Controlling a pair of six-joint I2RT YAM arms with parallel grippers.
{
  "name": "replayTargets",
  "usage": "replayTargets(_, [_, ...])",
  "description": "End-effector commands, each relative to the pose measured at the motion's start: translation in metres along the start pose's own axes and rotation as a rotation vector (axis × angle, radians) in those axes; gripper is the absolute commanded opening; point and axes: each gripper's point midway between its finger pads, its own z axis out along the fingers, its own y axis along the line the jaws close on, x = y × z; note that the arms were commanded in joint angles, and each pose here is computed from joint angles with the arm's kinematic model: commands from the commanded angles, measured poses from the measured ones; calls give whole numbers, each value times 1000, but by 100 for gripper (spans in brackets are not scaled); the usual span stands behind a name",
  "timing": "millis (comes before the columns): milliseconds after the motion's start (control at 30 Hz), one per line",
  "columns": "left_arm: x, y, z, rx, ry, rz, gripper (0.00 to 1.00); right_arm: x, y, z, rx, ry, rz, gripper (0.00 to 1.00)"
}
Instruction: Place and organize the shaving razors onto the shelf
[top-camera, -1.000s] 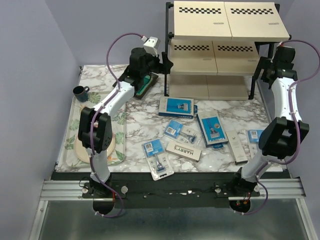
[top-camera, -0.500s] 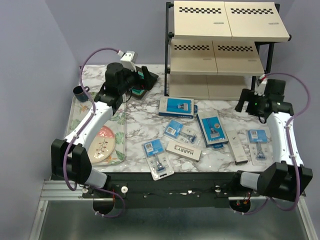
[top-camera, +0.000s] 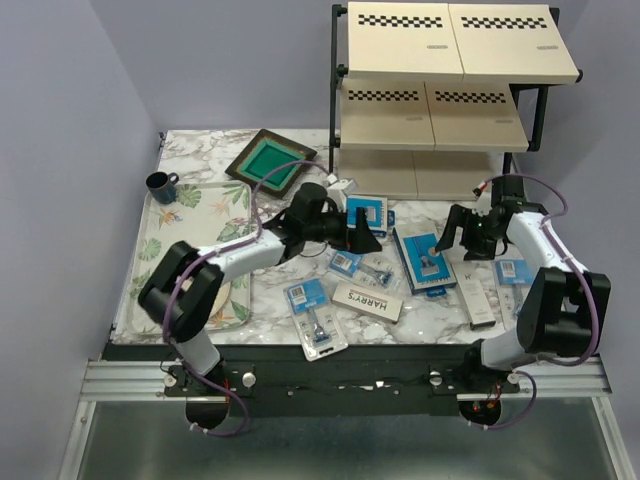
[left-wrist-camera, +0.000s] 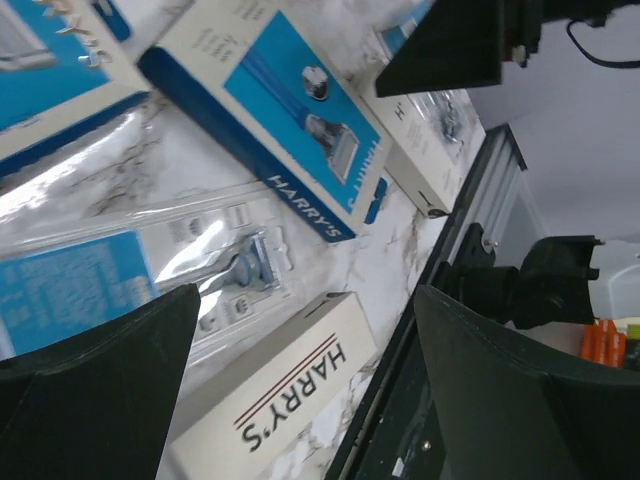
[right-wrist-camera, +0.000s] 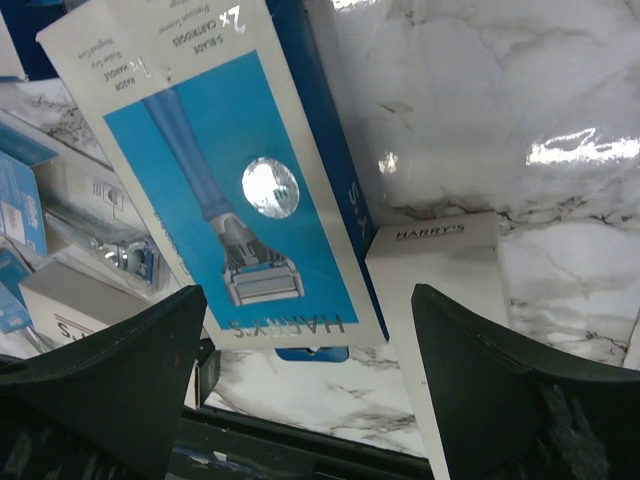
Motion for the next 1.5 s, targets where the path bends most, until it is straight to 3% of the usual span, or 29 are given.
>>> replayTargets(0, [2, -22, 48, 120, 32, -39, 96, -22, 11, 13, -36, -36, -2, 91])
replayTargets(267, [32, -27, 121, 112, 96, -154, 93, -2, 2, 25, 14, 8, 83, 89])
replayTargets(433, [53, -6, 153, 10, 141, -230, 88, 16, -7, 26, 64, 34, 129, 89])
replayTargets(667, [72, 22, 159, -138, 176, -302, 70, 29, 8, -16, 49, 9, 139, 87])
replayTargets(833, [76, 29, 165, -137, 180, -317, 66, 82, 32, -20, -106, 146, 192, 76])
replayTargets(1000, [69, 41, 178, -195, 174, -304, 44, 116, 28, -8, -114, 242, 278, 70])
replayTargets(1233, [66, 48, 176, -209, 156, -344, 33, 123, 22, 6, -105, 281, 310, 70])
replayTargets(1467, [63, 51, 166, -218, 151, -363, 31, 115, 16, 25, -88, 258, 368, 63])
